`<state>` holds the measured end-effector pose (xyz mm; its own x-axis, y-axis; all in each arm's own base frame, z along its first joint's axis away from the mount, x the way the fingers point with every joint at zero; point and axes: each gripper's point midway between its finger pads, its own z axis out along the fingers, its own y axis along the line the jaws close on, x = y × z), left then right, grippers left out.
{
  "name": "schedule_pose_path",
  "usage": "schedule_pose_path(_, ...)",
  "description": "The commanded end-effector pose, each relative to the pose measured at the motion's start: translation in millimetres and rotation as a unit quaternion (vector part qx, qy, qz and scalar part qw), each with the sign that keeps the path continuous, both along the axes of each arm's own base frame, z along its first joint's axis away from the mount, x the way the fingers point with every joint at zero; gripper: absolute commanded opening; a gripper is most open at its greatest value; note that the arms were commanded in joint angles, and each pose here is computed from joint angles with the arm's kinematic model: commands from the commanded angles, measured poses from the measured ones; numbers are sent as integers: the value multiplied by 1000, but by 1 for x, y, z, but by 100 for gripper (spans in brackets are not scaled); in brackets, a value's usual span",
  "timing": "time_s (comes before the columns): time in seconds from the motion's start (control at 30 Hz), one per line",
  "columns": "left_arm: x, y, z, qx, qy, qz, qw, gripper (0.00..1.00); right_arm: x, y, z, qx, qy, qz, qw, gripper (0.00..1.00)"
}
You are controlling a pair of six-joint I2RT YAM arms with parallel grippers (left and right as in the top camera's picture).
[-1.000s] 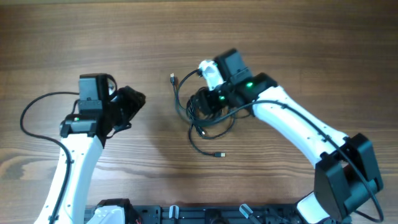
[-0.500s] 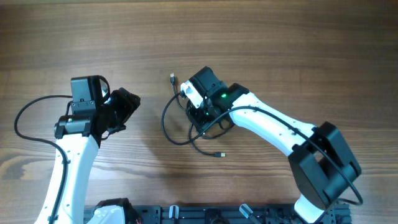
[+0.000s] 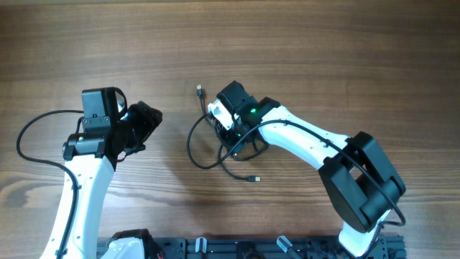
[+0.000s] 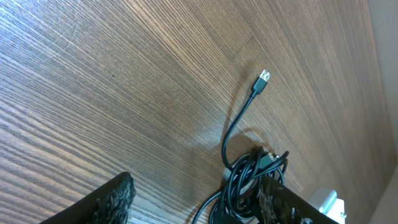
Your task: Untangle cables
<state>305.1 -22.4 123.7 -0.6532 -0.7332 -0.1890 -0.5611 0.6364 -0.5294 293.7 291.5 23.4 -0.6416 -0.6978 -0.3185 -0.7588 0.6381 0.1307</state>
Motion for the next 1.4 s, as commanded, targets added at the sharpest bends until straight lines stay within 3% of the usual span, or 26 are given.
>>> schedule_pose_path(0.0, 4, 0, 7, 2, -12, -10, 1000, 67, 3, 3, -7, -4, -6, 9, 1000, 46)
schedule_pose_path(0.13, 2, 0, 6, 2, -9, -10, 1000, 67, 3, 2, -19, -12, 3, 8, 1000, 45)
schedule_pose_path(0.3, -1, 0, 3, 1, -1, -10, 1000, 67, 12, -5, -21, -13, 4, -34, 999, 23)
schedule_pose_path(0.4, -2, -1, 3, 1, 1, -10, 1000, 66, 19, -10, -17, 9, 27, -72, 997, 4)
schedule_pose_path(0.57, -3, -4, 3, 2, -4, -33, 999, 58, 3, 19, 29, 134, 100, -35, 985, 4)
schedule_pose_path(0.7, -4, -27, 11, -32, -23, -96, 995, 55, -7, 42, 82, 223, 112, 6, 968, 4)
schedule_pose_path(0.9, -10, -63, 25, -101, -46, -164, 980, 54, -13, 52, 111, 274, 126, 12, 953, 4)
schedule_pose_path(1.03, -9, -79, 31, -111, -56, -187, 974, 53, -22, 58, 120, 299, 156, 20, 941, 5)
schedule_pose_path(1.1, -8, -83, 32, -112, -61, -192, 973, 53, -22, 60, 123, 307, 161, 19, 938, 18)
schedule_pose_path(1.13, -7, -85, 33, -114, -63, -192, 973, 53, -21, 60, 124, 308, 161, 15, 937, 20)
schedule_pose_path(1.2, -5, -87, 35, -115, -69, -193, 972, 53, -19, 61, 125, 310, 164, 6, 936, 19)
schedule_pose_path(1.27, -4, -87, 36, -114, -72, -194, 972, 53, -18, 62, 126, 312, 172, -8, 934, 5)
schedule_pose_path(1.37, -4, -87, 36, -114, -72, -194, 972, 53, -18, 62, 126, 312, 176, -14, 934, 4)
